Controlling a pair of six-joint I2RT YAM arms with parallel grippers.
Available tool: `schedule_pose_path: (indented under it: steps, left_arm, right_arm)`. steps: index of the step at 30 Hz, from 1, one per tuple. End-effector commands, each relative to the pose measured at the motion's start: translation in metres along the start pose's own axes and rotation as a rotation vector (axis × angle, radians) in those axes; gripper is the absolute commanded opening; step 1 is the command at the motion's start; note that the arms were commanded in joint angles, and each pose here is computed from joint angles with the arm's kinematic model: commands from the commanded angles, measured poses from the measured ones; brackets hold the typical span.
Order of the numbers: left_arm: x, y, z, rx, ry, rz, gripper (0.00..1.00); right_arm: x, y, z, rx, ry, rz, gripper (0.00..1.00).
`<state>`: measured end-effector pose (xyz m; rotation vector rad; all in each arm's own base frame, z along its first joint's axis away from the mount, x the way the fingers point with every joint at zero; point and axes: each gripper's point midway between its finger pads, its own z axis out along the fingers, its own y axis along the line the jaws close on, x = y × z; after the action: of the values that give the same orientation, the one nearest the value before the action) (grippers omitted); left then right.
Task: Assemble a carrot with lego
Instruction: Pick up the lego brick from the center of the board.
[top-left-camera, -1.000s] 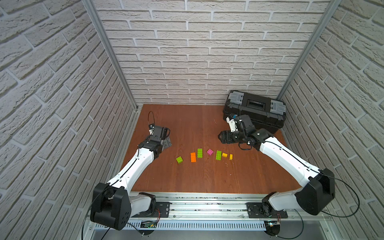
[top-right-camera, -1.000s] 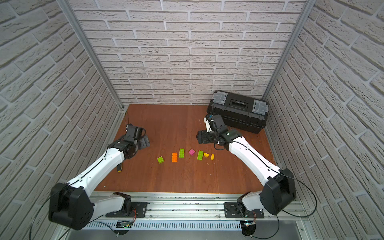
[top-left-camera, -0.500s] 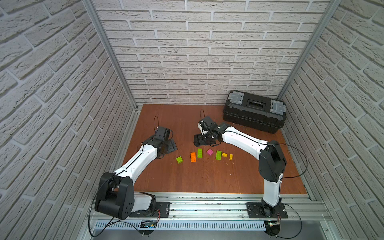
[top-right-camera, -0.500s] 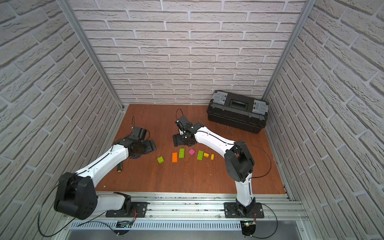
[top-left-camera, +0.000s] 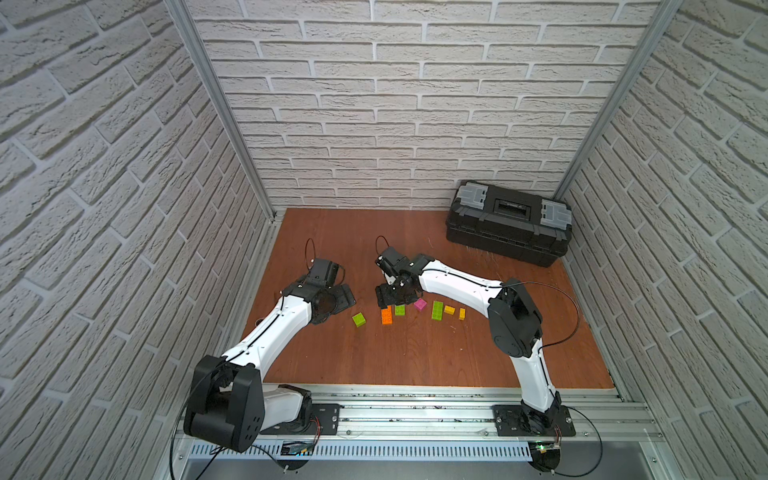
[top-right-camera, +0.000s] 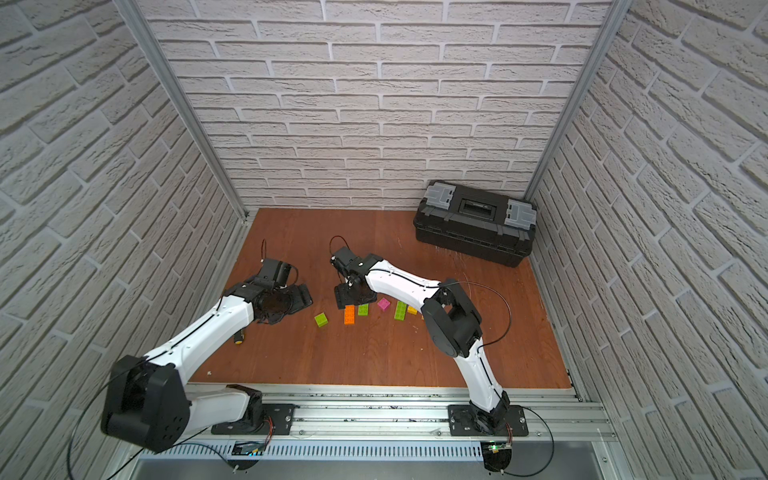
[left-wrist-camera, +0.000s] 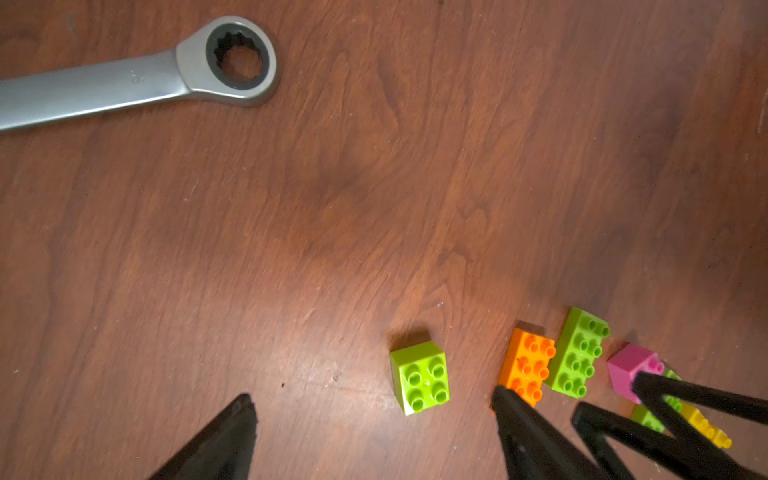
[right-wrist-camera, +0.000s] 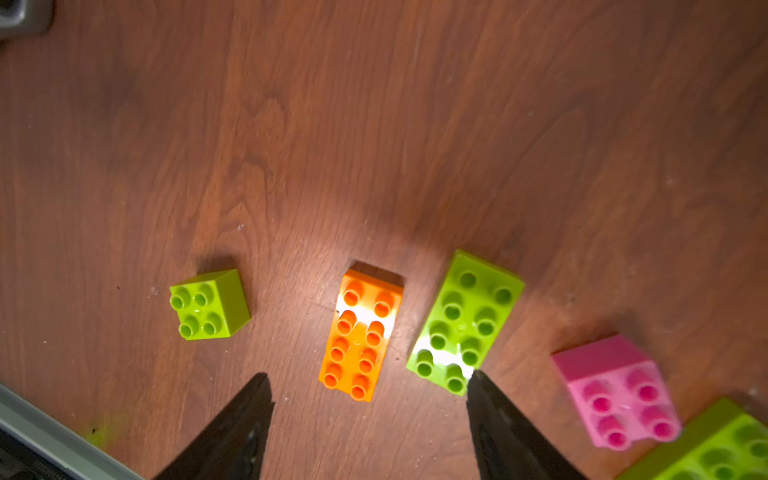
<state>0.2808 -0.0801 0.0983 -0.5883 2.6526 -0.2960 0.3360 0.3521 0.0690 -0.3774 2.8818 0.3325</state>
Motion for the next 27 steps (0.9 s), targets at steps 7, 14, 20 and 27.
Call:
schedule_pose_path:
  steps: [7, 14, 20, 27]
  left_arm:
    - [0.017, 0.015, -0.011, -0.008, -0.001, -0.049, 0.91]
    - [0.028, 0.026, -0.007, -0.03, 0.012, -0.073, 0.9]
    - [0.037, 0.032, -0.004, -0.021, 0.016, -0.094, 0.9]
    - [0.039, 0.035, -0.003, -0.026, 0.012, -0.099, 0.9]
  right_arm:
    - [0.013, 0.016, 0.011, 0.017, 0.022, 0.013, 0.67]
    - [0.022, 0.017, 0.024, 0.029, 0.062, 0.028, 0.59]
    - [0.022, 0.015, 0.029, 0.041, 0.07, 0.039, 0.6]
    - [0.022, 0.014, 0.033, 0.078, 0.083, 0.049, 0.62]
